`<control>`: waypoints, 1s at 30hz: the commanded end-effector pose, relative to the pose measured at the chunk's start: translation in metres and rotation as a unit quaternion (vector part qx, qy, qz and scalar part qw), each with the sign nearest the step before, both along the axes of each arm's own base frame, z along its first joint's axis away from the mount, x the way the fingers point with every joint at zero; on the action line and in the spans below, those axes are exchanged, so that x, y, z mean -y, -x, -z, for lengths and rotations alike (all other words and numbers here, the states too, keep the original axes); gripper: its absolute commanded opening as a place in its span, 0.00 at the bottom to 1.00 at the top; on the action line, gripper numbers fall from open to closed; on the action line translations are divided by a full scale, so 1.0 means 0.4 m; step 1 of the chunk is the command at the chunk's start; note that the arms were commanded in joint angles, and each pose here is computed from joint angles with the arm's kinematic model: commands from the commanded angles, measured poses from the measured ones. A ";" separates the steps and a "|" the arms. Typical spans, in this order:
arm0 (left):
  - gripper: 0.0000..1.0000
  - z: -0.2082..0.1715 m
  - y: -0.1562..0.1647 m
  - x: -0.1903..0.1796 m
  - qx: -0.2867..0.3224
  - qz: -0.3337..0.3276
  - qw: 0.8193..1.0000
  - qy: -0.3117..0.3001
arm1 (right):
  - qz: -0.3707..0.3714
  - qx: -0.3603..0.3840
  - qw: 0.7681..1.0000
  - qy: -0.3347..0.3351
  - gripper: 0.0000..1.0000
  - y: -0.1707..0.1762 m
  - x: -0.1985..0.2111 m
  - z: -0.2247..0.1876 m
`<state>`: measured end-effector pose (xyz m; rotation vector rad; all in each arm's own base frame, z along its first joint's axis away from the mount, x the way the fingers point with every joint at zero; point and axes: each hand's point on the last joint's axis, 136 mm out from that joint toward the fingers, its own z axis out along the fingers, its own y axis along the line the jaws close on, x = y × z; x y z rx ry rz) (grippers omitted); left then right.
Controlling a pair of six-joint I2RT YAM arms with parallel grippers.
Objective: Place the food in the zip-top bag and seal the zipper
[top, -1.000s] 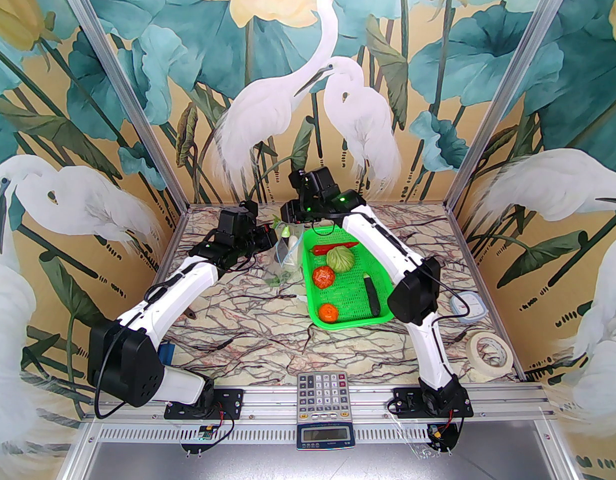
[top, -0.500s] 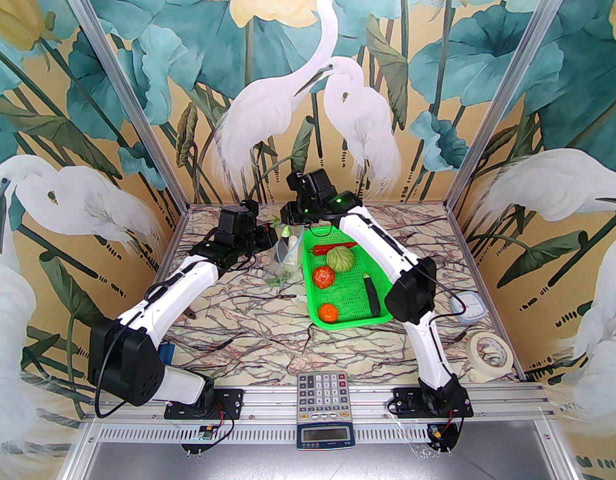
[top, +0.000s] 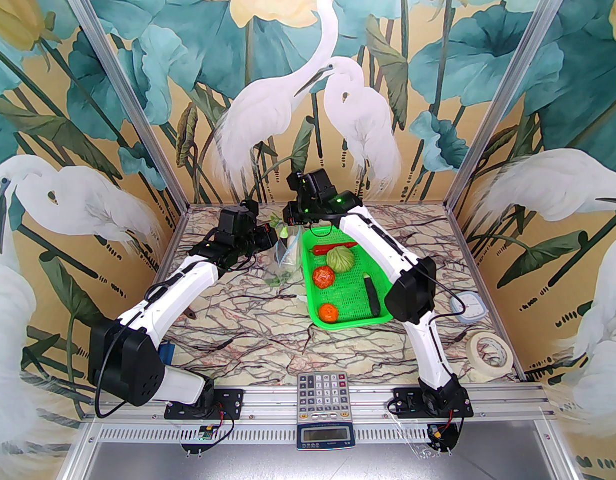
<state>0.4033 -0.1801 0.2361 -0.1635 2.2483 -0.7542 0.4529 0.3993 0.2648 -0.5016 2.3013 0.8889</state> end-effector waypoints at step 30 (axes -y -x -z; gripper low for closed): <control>0.00 -0.106 -0.020 0.007 0.026 -0.003 1.000 0.017 | -0.016 0.000 1.000 0.007 0.00 0.087 0.045 -0.016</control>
